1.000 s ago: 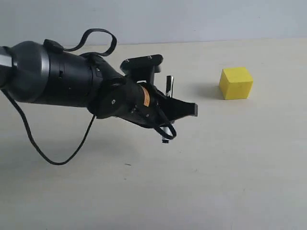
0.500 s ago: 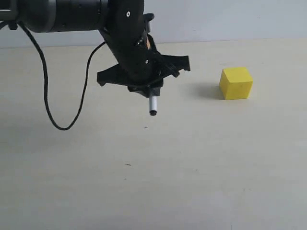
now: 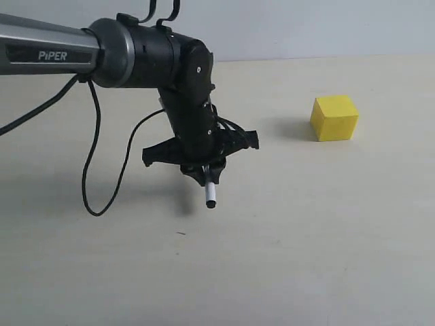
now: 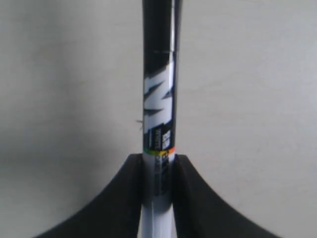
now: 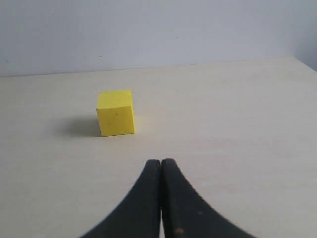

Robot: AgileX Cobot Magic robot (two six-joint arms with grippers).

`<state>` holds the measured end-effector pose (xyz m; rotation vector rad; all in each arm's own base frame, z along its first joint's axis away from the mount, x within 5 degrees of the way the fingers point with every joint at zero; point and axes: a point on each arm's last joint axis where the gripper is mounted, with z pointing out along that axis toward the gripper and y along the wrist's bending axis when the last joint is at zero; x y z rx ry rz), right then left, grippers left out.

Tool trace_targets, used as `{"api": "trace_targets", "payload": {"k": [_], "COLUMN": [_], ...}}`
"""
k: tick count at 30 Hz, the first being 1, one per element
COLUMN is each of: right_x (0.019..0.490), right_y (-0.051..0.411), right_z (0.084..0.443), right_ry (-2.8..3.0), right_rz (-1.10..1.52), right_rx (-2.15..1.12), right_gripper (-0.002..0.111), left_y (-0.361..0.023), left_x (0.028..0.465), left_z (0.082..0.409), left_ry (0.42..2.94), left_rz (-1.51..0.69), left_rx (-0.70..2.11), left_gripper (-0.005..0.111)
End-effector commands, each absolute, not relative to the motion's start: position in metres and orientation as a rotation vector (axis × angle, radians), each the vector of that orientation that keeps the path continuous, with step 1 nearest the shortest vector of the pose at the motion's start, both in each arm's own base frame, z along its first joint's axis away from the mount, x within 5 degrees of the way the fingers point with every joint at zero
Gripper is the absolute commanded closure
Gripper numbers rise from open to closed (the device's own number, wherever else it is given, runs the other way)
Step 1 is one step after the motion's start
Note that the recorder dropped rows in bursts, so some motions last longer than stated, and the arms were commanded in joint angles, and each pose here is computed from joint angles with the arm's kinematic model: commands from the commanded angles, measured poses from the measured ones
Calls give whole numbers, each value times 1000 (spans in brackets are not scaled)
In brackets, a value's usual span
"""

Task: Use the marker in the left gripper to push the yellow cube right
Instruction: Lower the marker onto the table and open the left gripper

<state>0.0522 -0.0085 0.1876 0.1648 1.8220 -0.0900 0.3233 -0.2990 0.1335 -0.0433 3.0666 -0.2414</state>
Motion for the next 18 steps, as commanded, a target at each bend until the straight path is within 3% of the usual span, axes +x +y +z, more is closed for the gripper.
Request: {"api": "trace_targets", "payload": {"k": [1,18], "right_x": [52,52], "right_y": [-9,-9], "right_z": [187,187], "right_ry": [1817,1817], "right_rz": [-96,-96], "right_rx": [161,161], "right_gripper": [108,108], "left_y": [-300,-297], "left_x": [327,325], "left_z": [126,124], "left_ry": [3067,3101], "left_rz": [-247,-201], "left_rx": [-20,-18], "left_gripper": [107,107]}}
